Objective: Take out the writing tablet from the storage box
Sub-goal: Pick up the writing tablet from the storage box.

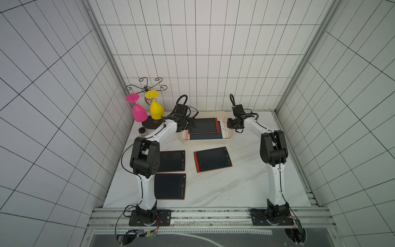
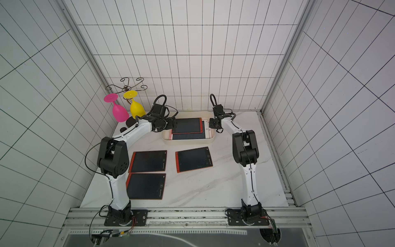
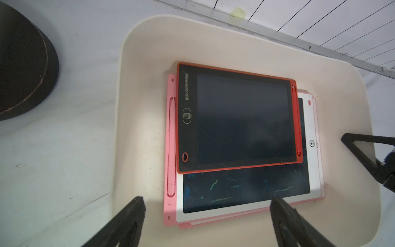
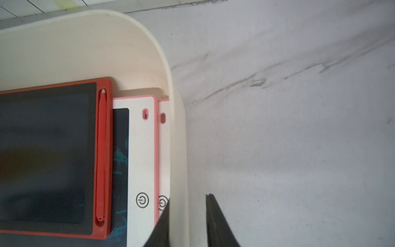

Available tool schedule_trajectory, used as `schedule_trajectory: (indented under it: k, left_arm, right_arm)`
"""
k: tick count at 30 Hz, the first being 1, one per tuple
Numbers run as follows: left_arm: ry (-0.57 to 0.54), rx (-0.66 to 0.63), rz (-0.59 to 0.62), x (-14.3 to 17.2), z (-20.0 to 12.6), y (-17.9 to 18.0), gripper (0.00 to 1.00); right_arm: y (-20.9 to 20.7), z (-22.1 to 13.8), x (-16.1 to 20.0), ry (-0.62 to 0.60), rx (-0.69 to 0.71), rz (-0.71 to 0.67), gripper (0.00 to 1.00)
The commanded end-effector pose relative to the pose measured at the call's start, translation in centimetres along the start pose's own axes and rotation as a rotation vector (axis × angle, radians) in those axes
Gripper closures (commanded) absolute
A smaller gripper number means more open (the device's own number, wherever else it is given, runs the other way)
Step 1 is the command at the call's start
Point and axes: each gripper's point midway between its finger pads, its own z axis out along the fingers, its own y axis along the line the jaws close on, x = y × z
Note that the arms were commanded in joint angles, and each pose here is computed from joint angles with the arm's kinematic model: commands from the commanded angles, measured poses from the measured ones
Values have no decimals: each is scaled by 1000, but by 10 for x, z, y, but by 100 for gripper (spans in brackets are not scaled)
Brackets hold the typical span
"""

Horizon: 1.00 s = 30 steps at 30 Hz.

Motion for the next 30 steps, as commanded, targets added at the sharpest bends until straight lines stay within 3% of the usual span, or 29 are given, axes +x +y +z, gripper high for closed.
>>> schedule_trajectory:
  k: [1, 5, 8, 19, 30]
  left_arm:
    - [-25, 0, -13, -11, 5, -5, 8]
    - [-5, -19, -12, -7, 17, -1, 8]
    - [20, -36, -15, -3, 26, 3, 8]
    - [55, -77, 12, 10, 64, 10, 8]
    - [15, -34, 26, -1, 86, -5, 8]
  right_arm:
    - [-5, -12, -30, -71, 28, -9, 79]
    - [-2, -12, -32, -74, 9, -5, 96]
    - [0, -12, -30, -70, -2, 5, 100]
    - [8, -16, -27, -76, -44, 20, 100]
    - [11, -18, -27, -85, -61, 27, 100]
